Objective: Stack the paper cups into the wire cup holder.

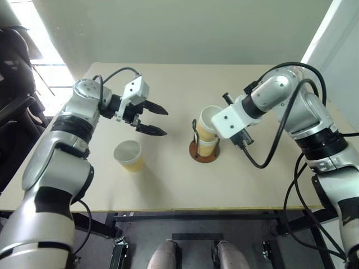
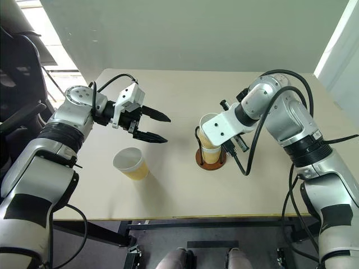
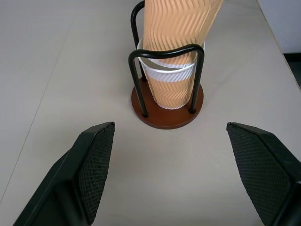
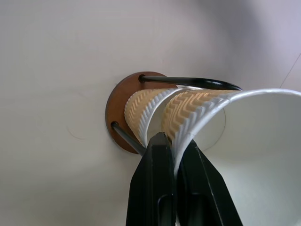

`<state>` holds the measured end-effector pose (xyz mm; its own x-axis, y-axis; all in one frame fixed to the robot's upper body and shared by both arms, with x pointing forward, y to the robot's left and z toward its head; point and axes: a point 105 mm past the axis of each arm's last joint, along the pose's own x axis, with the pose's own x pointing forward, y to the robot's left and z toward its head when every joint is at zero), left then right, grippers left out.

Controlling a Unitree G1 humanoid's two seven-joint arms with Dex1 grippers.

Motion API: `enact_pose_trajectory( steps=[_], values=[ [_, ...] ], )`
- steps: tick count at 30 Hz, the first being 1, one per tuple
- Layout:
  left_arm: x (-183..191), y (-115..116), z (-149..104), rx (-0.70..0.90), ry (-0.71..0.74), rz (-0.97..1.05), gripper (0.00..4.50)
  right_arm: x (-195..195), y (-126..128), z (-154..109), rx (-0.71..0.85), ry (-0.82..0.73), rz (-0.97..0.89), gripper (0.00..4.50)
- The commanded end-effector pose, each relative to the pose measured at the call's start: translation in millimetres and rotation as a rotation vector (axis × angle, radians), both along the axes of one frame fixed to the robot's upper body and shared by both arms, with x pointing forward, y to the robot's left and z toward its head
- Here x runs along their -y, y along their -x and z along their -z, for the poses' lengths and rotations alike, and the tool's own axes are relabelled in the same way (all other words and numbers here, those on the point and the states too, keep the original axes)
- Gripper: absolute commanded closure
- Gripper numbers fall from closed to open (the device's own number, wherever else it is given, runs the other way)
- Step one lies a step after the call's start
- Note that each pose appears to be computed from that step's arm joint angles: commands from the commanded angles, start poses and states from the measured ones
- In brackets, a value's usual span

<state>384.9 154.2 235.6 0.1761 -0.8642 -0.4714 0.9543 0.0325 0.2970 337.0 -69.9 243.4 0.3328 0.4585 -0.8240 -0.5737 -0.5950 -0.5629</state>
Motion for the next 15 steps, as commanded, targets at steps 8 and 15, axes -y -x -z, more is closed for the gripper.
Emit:
enact_pose_trajectory(
  steps=[8,15],
  values=[
    [0,4,-10,0.004,0.004,0.032,0.40,-1,-8,-11,0.100,0.018,-0.018,3.24],
    [-1,2,-14,-0.016,0.004,0.003,0.40,0,-12,-25,0.113,-0.028,0.010,2.21]
  ],
)
